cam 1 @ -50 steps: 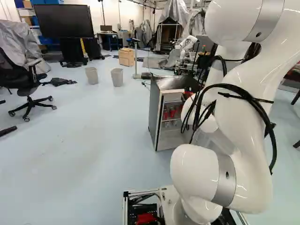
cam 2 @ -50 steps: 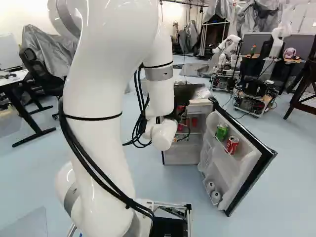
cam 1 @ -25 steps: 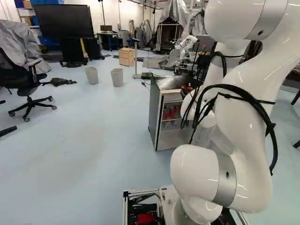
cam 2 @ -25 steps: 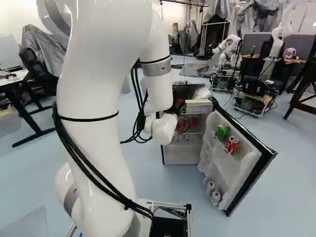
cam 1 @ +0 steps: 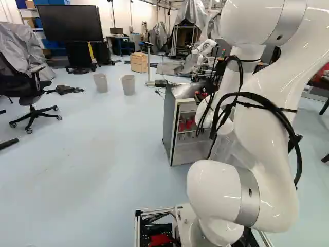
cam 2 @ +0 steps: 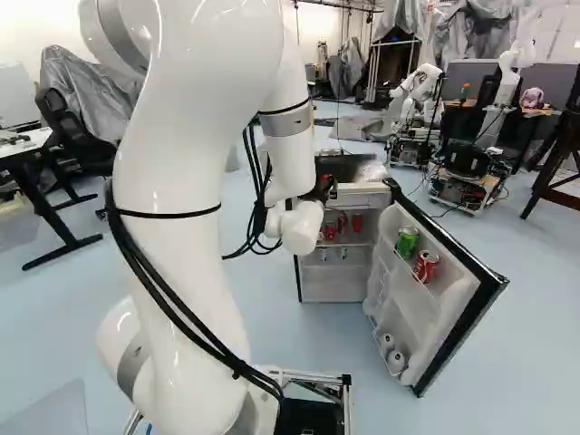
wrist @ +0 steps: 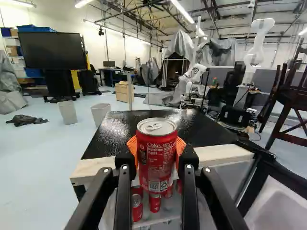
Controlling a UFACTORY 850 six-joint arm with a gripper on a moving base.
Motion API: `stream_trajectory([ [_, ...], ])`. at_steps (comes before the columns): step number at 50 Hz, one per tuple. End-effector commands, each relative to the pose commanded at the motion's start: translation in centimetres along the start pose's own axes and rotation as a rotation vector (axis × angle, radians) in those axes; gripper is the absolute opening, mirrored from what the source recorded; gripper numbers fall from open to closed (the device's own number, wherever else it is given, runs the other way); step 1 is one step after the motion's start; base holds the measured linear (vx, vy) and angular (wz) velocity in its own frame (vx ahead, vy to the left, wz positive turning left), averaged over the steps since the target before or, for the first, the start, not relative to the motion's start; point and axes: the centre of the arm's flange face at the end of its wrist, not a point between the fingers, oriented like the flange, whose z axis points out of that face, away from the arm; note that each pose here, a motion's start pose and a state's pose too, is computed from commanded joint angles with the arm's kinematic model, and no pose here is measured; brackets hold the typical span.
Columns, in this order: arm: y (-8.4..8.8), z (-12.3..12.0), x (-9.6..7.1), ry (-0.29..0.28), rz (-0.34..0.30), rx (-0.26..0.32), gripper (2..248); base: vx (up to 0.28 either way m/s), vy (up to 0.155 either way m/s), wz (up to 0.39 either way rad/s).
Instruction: Grab a drink from the fridge
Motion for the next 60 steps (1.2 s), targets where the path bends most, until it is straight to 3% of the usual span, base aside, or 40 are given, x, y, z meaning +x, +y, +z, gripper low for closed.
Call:
stream_trajectory([
  [25, -0.6, 4.5, -0.5, 0.029, -0.007, 0.035, 96, 0.000, 0.000, 0.000],
  [60, -0.7, 7.3, -1.0, 0.048, -0.012, 0.048, 96, 0.000, 0.000, 0.000],
])
